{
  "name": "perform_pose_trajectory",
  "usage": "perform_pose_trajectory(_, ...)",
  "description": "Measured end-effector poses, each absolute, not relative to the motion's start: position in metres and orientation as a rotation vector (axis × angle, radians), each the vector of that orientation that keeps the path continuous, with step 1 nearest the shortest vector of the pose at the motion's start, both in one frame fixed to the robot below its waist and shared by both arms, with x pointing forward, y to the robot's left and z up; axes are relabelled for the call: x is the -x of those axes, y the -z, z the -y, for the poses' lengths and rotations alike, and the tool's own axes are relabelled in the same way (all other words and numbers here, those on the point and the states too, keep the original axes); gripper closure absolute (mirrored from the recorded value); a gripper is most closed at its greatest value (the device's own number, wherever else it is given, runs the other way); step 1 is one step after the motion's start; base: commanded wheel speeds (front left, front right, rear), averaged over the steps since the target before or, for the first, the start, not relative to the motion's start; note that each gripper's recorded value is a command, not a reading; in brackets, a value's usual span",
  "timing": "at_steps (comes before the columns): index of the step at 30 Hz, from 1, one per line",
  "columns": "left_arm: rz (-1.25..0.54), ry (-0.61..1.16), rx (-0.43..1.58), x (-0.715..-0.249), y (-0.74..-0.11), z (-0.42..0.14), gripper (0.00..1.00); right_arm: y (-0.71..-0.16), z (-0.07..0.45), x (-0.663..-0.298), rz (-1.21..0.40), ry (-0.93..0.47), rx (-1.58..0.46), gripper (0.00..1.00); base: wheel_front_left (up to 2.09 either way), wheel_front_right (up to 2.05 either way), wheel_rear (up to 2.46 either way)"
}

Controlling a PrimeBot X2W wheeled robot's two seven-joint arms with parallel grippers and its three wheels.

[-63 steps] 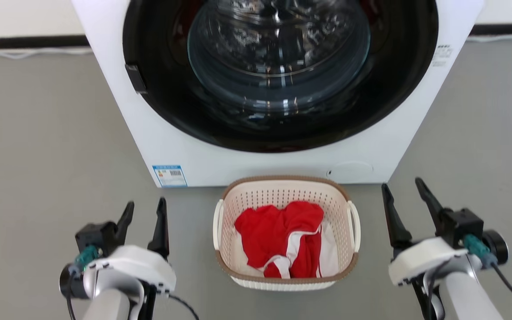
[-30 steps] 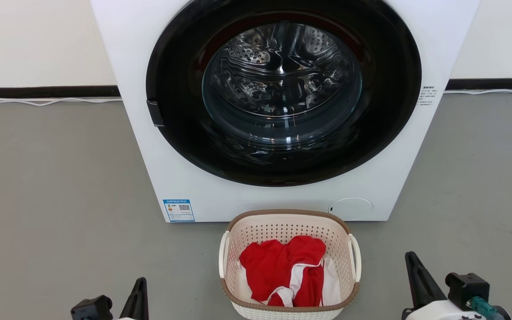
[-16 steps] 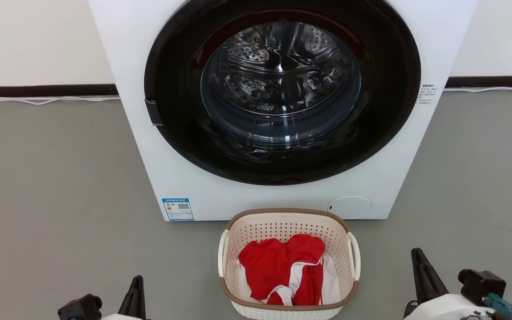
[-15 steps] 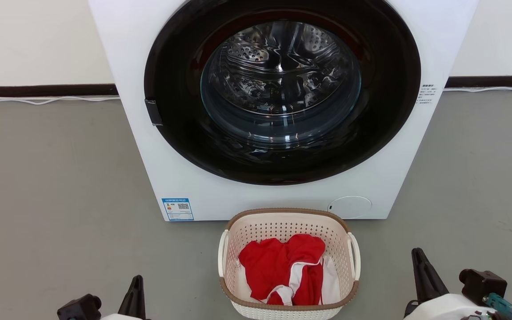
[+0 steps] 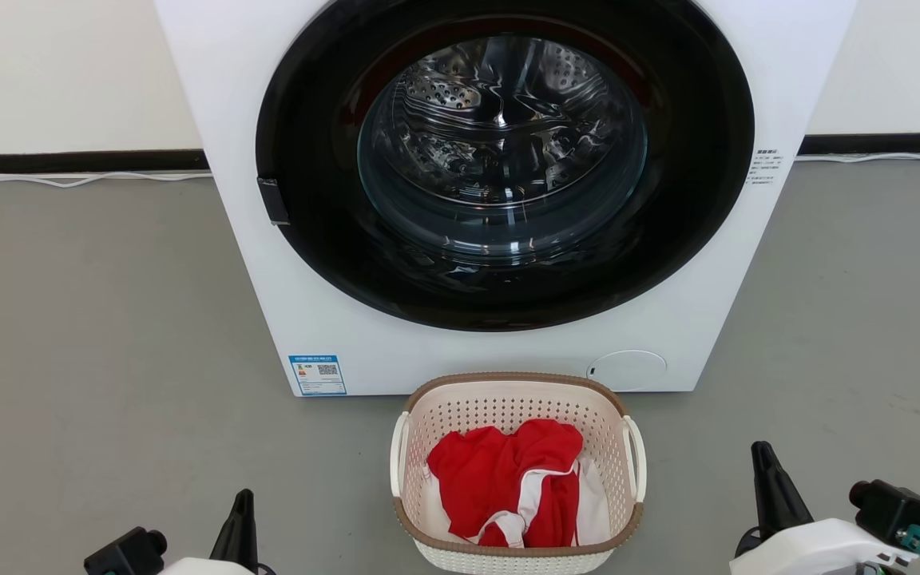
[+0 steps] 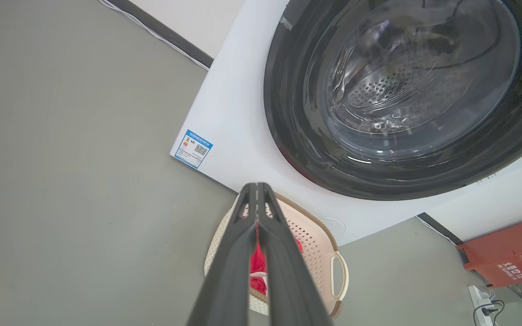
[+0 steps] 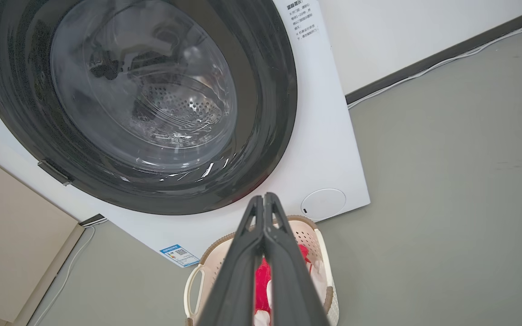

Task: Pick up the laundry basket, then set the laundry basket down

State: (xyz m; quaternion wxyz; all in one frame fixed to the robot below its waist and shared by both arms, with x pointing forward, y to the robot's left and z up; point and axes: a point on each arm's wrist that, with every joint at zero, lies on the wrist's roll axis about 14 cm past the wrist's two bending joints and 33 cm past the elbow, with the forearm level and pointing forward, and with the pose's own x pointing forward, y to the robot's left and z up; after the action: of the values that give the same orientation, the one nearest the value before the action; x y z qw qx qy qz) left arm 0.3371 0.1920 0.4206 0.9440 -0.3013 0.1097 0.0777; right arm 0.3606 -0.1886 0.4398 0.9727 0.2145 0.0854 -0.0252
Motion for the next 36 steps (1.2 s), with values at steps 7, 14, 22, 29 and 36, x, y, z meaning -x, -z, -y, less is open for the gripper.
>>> perform_pose_trajectory(7, -0.215, -0.169, 0.69, -0.341, -0.424, -0.193, 1.0, -0.441, 0.193, -0.361, -0.172, 0.075, -0.521, 1.0, 0.0, 0.0, 0.0)
perform_pose_trajectory(14, -0.214, -0.177, 0.767, -0.343, -0.425, -0.194, 1.0, -0.443, 0.195, -0.362, -0.163, 0.092, -0.607, 1.0, 0.0, 0.0, 0.0)
perform_pose_trajectory(22, -0.213, -0.182, 0.849, -0.345, -0.427, -0.194, 1.0, -0.445, 0.197, -0.363, -0.158, 0.111, -0.708, 1.0, 0.0, 0.0, 0.0)
perform_pose_trajectory(29, -0.205, -0.181, 0.922, -0.347, -0.43, -0.194, 1.0, -0.446, 0.199, -0.363, -0.156, 0.122, -0.795, 1.0, 0.0, 0.0, 0.0)
perform_pose_trajectory(36, -0.198, -0.171, 0.997, -0.35, -0.434, -0.192, 1.0, -0.449, 0.2, -0.364, -0.147, 0.13, -0.885, 1.0, 0.0, 0.0, 0.0)
